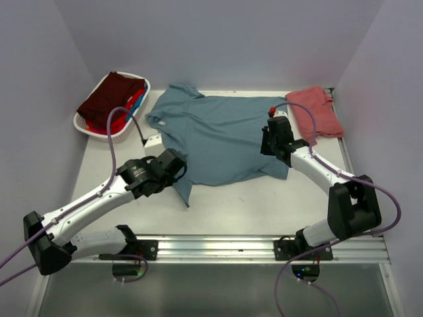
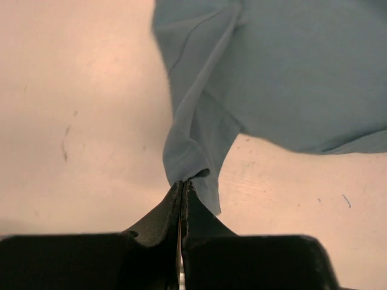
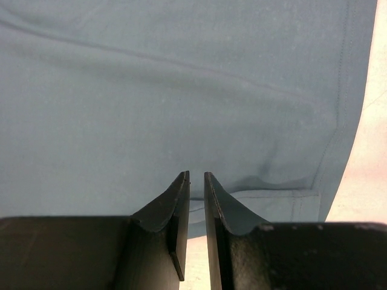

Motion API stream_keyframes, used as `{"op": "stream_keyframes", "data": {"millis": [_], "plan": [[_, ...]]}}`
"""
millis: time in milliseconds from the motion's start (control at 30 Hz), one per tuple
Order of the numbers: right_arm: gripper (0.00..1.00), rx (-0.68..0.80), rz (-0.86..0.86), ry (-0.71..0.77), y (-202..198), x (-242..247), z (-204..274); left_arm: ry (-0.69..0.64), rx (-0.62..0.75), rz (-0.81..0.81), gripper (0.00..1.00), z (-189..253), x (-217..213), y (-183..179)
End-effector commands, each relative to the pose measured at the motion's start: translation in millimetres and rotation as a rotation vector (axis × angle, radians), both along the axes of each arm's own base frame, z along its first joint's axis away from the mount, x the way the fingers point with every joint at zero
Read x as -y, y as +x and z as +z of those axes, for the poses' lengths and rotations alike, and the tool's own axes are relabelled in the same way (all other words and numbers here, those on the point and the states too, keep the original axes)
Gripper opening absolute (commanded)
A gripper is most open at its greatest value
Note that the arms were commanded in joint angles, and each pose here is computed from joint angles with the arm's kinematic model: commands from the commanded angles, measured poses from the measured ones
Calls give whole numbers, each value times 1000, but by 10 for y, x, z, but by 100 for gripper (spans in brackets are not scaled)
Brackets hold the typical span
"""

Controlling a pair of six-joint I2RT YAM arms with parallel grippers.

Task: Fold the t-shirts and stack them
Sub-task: Flatten the tshirt out

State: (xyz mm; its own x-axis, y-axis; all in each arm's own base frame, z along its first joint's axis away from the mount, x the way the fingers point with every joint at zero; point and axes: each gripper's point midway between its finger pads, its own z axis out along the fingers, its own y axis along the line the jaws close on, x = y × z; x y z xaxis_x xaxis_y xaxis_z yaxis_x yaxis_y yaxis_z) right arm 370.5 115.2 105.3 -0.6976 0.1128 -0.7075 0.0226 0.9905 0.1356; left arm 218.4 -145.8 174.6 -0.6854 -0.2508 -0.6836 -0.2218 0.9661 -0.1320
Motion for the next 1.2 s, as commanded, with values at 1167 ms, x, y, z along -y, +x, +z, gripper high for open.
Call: {"op": "stream_keyframes", "data": {"millis": [1167], "plan": [[11, -107, -9, 77, 30, -89, -140, 58, 314, 735, 0, 91, -1370, 18]]}}
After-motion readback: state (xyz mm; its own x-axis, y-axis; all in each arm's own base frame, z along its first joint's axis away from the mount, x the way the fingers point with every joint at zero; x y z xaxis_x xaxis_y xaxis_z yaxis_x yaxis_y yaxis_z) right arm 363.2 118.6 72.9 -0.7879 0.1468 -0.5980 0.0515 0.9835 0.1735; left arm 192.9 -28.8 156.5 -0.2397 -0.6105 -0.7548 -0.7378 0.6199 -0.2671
